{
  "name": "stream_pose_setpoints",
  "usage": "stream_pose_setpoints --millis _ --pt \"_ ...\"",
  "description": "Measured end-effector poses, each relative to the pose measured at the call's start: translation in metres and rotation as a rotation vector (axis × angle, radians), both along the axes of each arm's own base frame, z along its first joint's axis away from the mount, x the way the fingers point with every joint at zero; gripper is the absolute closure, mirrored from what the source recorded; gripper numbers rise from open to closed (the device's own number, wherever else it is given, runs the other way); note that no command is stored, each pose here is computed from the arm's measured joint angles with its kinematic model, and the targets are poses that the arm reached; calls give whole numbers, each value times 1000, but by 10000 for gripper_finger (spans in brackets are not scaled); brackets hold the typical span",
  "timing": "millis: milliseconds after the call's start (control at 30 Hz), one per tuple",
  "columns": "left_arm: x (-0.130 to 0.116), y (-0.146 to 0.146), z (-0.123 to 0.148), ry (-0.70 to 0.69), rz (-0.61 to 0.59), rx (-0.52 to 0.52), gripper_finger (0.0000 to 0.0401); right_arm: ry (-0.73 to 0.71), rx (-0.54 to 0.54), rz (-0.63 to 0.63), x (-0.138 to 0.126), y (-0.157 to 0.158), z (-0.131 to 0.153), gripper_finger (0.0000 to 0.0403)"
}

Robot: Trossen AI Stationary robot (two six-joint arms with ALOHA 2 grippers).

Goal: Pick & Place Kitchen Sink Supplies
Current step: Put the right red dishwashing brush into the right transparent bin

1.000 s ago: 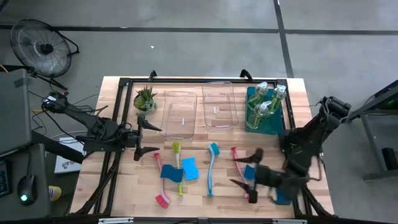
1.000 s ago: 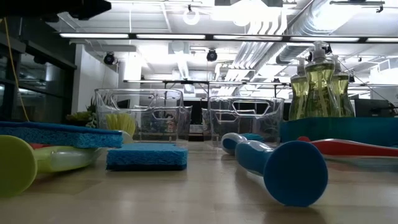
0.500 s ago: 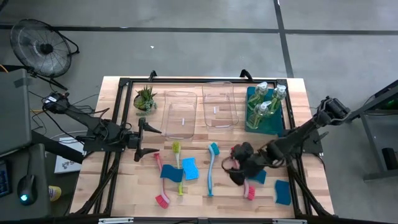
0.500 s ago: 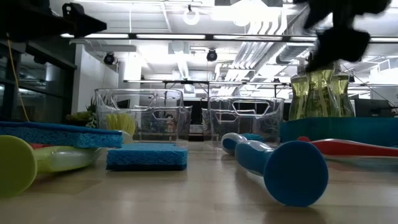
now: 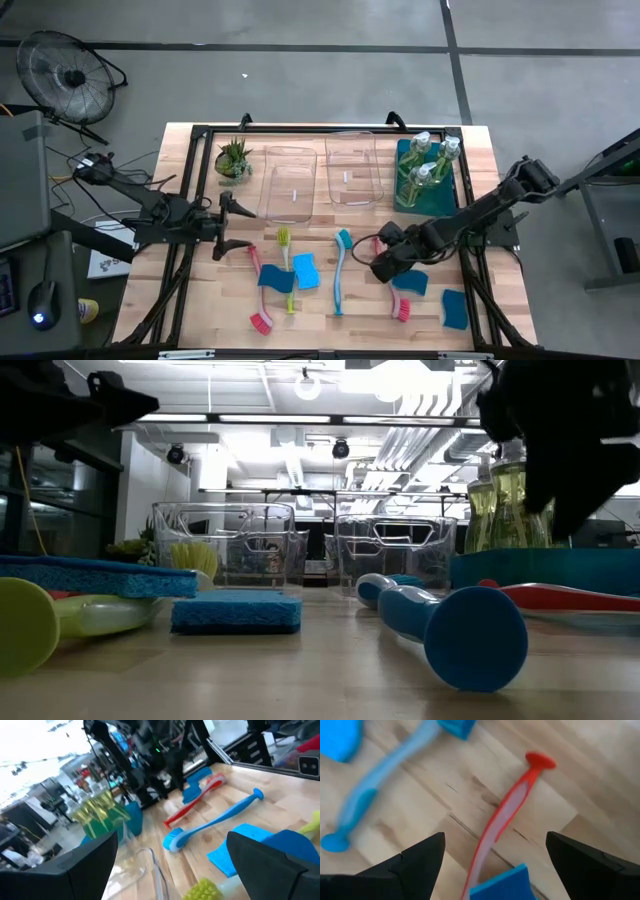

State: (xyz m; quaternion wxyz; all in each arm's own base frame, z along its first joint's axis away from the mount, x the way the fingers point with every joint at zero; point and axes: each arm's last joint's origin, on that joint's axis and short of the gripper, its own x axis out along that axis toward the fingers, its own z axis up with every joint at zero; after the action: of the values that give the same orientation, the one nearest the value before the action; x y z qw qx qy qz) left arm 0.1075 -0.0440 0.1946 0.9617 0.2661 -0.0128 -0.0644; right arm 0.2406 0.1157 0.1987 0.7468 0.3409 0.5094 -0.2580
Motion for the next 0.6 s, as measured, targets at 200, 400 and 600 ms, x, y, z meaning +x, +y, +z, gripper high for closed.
stream_pose_setpoints --millis 200,400,600 --pt "-8 4 -5 -113 -15 6 35 104 16 7 9 6 -27 61" --pt "-15 5 -7 -187 -95 7 35 112 31 8 15 9 -37 61" --pt "-20 4 -4 -251 -184 31 35 79 46 -6 20 6 -37 61"
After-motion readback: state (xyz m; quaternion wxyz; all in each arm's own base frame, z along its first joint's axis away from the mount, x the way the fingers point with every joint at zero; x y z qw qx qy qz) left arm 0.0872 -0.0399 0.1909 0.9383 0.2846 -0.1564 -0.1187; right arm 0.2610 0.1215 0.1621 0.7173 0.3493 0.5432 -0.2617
